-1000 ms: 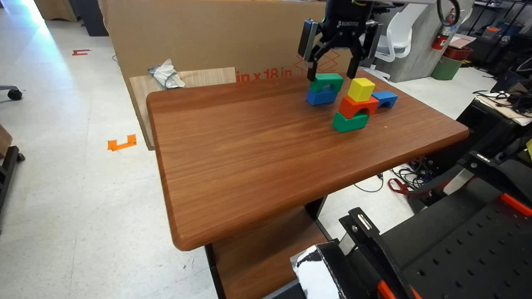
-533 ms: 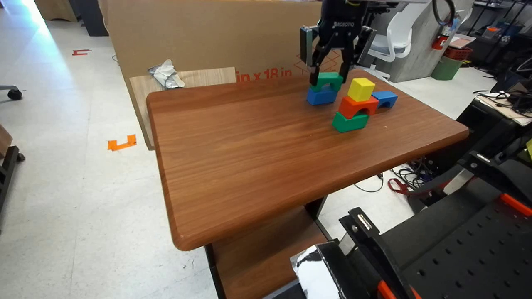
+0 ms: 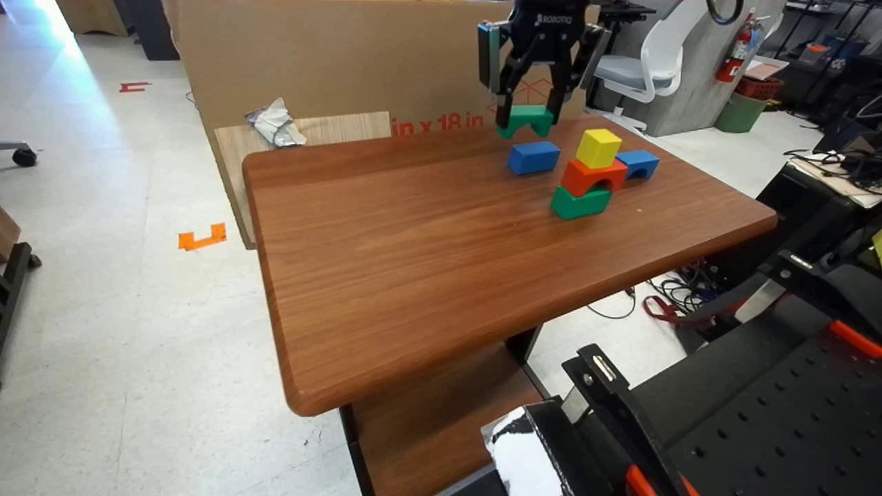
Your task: Pick the green block and put it on the table
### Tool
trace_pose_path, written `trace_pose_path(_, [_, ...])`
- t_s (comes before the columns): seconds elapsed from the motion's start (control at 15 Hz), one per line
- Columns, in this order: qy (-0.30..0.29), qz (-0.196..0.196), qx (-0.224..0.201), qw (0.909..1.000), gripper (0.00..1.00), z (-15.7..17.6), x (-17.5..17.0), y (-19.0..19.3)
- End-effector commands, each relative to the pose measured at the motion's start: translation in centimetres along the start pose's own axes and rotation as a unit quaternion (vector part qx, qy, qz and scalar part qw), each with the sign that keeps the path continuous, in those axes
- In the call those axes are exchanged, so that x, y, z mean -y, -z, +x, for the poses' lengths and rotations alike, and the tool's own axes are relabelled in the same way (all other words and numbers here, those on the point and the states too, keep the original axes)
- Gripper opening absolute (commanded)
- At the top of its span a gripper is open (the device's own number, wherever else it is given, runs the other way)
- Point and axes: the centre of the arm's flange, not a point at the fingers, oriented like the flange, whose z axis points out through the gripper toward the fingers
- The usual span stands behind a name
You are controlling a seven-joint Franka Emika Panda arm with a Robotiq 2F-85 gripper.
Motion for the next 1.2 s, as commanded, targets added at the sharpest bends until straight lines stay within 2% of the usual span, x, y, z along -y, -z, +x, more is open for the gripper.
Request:
trace_pose_path(0.0, [0.035,0.0,0.003,0.9994,0.41,-2.6,3.3,1.7])
trace_pose_path(0.47, [0.083,0.001,0.017,0.9964,0.41,-3.9,8.7,0.3])
trace_pose_path(1.13, [0.091,-0.004,0.046,0.9947,0.41,-3.7,9.6,-3.5])
